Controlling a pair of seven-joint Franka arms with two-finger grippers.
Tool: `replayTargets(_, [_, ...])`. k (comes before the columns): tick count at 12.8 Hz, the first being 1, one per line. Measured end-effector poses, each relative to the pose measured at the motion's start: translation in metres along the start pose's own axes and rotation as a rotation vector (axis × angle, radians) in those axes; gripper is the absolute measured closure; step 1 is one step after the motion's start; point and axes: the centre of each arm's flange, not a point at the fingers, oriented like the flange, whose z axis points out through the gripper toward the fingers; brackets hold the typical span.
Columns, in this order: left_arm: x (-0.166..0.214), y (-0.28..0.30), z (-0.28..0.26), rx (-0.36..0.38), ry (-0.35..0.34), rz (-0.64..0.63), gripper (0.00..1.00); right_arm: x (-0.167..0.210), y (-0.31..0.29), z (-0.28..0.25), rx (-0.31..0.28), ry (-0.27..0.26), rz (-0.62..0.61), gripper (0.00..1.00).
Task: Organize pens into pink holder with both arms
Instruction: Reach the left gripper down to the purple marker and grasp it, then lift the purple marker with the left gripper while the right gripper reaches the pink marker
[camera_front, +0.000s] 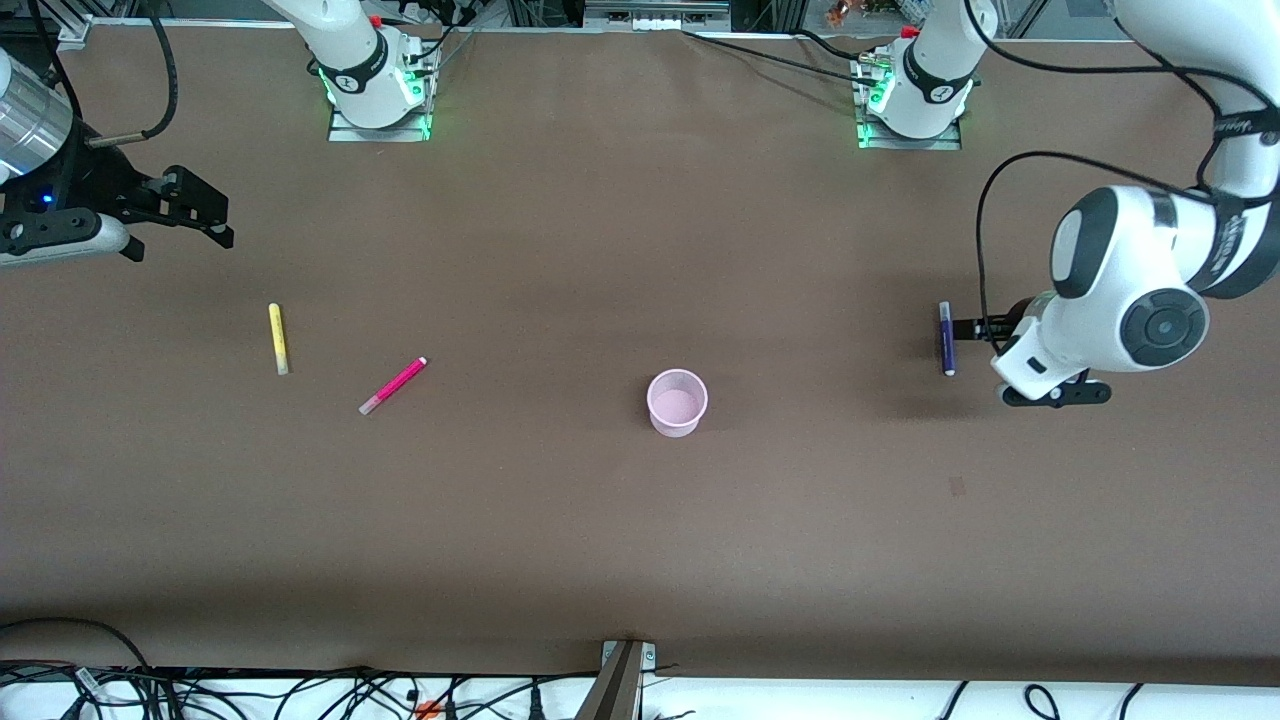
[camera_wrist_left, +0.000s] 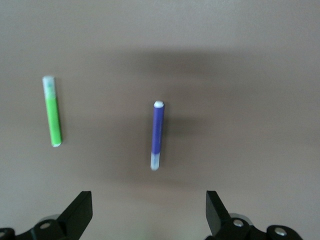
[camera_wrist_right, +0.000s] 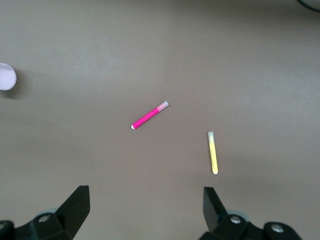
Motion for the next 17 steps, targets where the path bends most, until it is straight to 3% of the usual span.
replayTargets(4, [0.012,0.001,0.062,-0.014,0.090,0.057,0.00,0.000,-0.003,0.000,0.000,0.000,-0.006,0.00])
replayTargets(8, [0.012,-0.006,0.121,0.022,0.196,0.102,0.00,0.000,-0.003,0.000,0.000,0.002,-0.006,0.00])
replayTargets(13, [0.016,-0.015,0.156,0.011,0.177,0.099,0.00,0.001,-0.003,0.000,0.000,0.002,-0.006,0.00])
replayTargets(16, [0.016,-0.012,0.160,0.010,0.169,0.104,0.07,0.006,-0.002,0.013,0.000,-0.020,-0.004,0.00])
replayTargets(17, [0.016,-0.012,0.161,0.010,0.169,0.104,0.14,0.009,-0.002,0.021,0.000,-0.035,-0.003,0.00])
